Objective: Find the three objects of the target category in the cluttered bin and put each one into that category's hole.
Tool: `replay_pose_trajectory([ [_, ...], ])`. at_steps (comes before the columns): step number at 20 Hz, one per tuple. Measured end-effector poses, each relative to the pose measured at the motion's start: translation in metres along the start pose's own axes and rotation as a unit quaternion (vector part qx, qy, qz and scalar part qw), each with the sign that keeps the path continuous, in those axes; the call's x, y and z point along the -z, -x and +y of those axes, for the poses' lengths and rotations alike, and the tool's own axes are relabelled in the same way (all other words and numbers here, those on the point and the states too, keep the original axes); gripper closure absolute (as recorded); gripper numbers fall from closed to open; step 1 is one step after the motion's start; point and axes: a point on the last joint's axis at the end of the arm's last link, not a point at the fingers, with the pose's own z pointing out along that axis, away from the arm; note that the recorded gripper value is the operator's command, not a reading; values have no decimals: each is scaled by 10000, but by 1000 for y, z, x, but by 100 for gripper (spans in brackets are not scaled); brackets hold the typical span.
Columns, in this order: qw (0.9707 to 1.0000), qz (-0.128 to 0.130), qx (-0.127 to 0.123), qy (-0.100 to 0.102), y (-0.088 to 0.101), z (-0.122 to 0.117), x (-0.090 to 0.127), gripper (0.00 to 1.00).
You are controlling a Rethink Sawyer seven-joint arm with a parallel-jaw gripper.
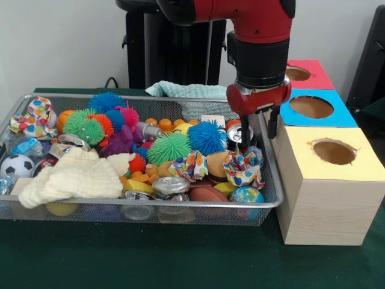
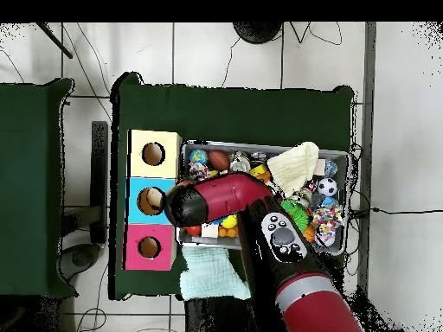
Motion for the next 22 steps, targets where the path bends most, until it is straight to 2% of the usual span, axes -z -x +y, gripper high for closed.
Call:
replay_pose_trajectory([
  [8, 9987, 38, 109, -489, -17, -6, -1, 0],
  [9, 9979, 0, 137, -630, -19, -9, 3, 0],
  [15, 9960, -57, 160, -880, -22, -18, 13, 0],
  [17, 9950, -67, 162, -987, -24, -23, 17, 0],
  [18, 9937, -66, 169, -1104, -26, -27, 23, 0],
  [22, 9923, -56, 154, -1229, -29, -32, 29, 0],
])
